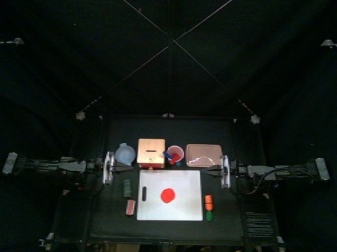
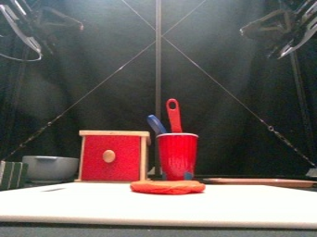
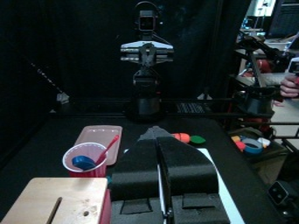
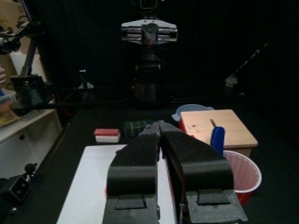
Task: Get the cutter from the drawer then cut the dough then place the extra dough in the bowl
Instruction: Open the drawer
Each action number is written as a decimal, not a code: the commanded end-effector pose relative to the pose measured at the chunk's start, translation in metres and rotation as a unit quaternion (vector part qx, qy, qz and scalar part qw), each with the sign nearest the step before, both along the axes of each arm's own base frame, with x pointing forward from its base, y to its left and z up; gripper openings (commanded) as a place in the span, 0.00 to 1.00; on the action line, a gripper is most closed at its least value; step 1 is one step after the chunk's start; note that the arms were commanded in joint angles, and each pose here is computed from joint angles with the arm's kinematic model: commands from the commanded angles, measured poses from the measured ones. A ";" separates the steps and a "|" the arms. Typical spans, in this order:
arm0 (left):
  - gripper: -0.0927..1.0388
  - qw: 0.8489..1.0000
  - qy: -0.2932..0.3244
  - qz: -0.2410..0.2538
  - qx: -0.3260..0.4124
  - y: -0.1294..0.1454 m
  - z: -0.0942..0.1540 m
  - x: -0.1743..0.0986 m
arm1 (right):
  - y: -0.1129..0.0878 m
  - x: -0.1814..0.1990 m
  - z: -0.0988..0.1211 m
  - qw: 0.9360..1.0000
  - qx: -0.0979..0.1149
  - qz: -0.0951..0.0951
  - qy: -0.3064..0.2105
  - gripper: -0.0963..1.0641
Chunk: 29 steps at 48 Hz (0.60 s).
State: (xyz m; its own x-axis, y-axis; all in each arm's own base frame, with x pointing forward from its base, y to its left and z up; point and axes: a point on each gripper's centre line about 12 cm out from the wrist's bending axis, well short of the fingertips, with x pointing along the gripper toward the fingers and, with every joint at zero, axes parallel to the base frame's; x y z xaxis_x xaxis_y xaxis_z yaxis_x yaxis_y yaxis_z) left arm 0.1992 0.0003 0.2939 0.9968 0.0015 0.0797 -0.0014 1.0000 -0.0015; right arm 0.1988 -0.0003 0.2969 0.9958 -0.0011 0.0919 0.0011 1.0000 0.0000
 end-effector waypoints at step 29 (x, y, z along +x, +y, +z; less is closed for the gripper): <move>0.56 0.939 0.065 0.074 -0.329 0.003 -0.044 0.038 | -0.061 0.111 0.063 0.990 0.094 -0.103 0.014 0.12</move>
